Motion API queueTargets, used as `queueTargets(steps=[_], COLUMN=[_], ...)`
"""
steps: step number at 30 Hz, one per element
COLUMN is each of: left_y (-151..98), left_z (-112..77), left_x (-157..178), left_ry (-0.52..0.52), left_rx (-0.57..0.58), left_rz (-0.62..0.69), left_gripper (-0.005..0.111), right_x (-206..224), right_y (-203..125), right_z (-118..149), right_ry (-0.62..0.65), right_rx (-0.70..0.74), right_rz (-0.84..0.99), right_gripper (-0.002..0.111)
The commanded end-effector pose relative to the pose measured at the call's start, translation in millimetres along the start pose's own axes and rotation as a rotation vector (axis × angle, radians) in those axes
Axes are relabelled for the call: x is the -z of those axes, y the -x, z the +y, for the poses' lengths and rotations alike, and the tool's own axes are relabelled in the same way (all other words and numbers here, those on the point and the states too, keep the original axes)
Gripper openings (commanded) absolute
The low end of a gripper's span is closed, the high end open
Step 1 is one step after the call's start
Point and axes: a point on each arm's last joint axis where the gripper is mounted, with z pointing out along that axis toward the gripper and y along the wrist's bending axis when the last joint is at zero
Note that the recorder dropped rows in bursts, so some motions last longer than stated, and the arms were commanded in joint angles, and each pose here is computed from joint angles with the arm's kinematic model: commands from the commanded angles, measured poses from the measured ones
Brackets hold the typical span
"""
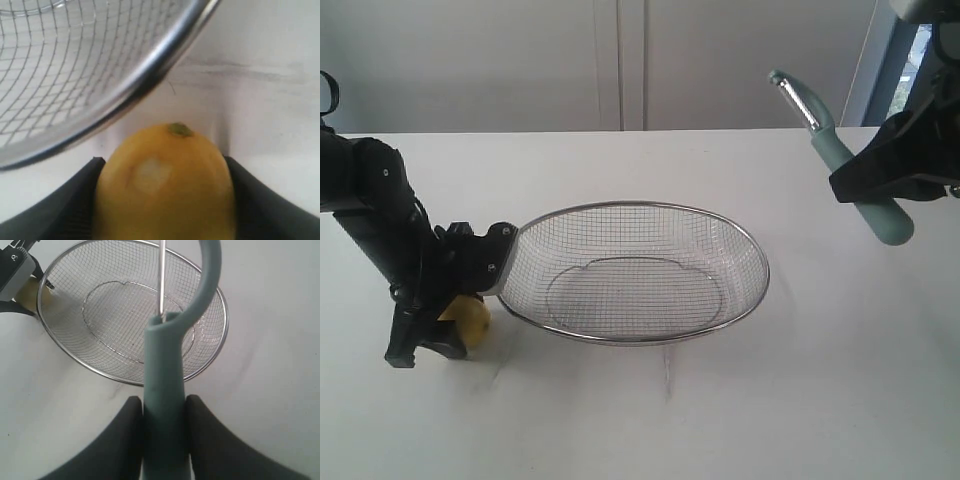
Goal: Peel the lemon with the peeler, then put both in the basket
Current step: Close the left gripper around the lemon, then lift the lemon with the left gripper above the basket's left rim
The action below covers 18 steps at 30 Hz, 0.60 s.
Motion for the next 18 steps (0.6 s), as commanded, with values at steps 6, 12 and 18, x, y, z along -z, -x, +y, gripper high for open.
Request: queueTargets(steps=[6, 12, 18], left_y=[6, 9, 12], left_z=[-7.0, -7.7, -10.0], left_x=[27, 49, 72], left_ry=[0.006, 0.069, 0.136], left_rx=[0.03, 0.043, 0.057], left_rz=[-0.023, -0.037, -0.053], left_gripper=[0.004, 0.004, 0.004], right_x=[0, 0, 0], right_y=[-1, -1, -1], right_z=[0, 0, 0], right_ry=[-0.004, -0.004, -0.004], right_rx=[0.004, 0.004, 0.004], right_rz=[-0.006, -0.006, -0.006], right_gripper=[0.0, 0.0, 0.0])
